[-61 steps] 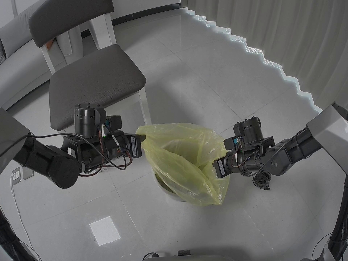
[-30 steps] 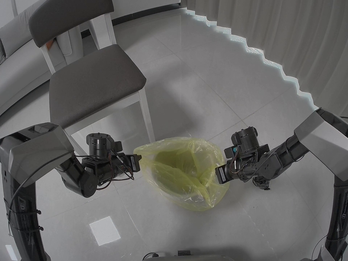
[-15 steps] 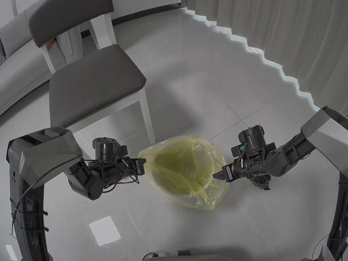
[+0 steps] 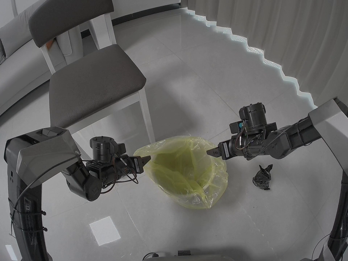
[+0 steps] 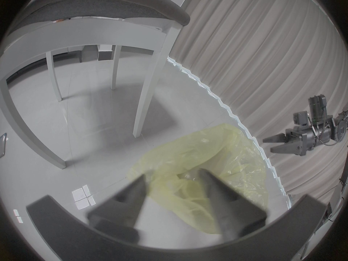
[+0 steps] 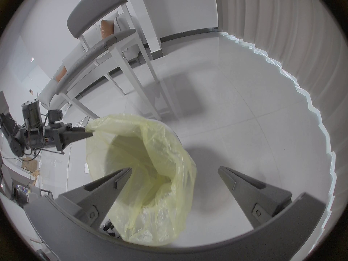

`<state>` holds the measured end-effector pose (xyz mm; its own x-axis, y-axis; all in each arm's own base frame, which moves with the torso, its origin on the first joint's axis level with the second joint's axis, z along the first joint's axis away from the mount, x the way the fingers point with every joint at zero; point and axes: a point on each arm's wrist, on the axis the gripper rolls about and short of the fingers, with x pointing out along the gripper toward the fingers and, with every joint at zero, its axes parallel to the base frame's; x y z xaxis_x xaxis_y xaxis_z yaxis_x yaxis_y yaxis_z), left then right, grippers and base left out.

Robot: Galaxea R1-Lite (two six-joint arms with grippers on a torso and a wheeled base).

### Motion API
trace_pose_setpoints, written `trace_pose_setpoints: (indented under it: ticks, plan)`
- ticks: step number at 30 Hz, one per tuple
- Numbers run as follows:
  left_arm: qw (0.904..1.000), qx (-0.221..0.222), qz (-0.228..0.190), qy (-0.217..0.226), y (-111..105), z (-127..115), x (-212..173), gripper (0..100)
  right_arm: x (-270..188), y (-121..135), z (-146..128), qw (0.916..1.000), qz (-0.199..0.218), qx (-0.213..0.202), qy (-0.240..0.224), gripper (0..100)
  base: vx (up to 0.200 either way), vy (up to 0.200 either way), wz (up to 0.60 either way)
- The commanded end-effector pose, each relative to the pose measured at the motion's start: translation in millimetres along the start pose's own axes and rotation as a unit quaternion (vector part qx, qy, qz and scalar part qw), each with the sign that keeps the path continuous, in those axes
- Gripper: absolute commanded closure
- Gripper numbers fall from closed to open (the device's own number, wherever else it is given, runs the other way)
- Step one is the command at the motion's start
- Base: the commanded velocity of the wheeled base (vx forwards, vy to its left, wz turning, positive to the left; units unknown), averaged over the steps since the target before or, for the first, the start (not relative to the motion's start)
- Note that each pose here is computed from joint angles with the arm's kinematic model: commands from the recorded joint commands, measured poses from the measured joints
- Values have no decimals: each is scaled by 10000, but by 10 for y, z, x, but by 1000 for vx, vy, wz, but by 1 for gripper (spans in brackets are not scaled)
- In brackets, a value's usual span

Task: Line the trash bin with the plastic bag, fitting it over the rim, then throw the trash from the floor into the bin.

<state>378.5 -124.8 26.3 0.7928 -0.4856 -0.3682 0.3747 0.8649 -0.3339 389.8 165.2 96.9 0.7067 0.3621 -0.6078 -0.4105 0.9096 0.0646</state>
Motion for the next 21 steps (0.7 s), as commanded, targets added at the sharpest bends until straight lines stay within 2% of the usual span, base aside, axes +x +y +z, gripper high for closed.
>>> trace_pose_setpoints:
  ticks: [1, 15, 21]
  plan:
    - [10000, -8, 43, -4, 4, 7, -94, 0, 326, 41, -9, 9999, 64, -38, 68, 0, 0, 0, 0]
    - [9989, -59, 376, -283, 232, 77, -357, 0, 666, 1, -40, 9997, 50, -99, 219, 0, 0, 0, 0]
    - [9987, -13, 315, -402, 188, 151, -359, 0, 649, -40, 7, 9998, 16, -105, 140, 0, 0, 0, 0]
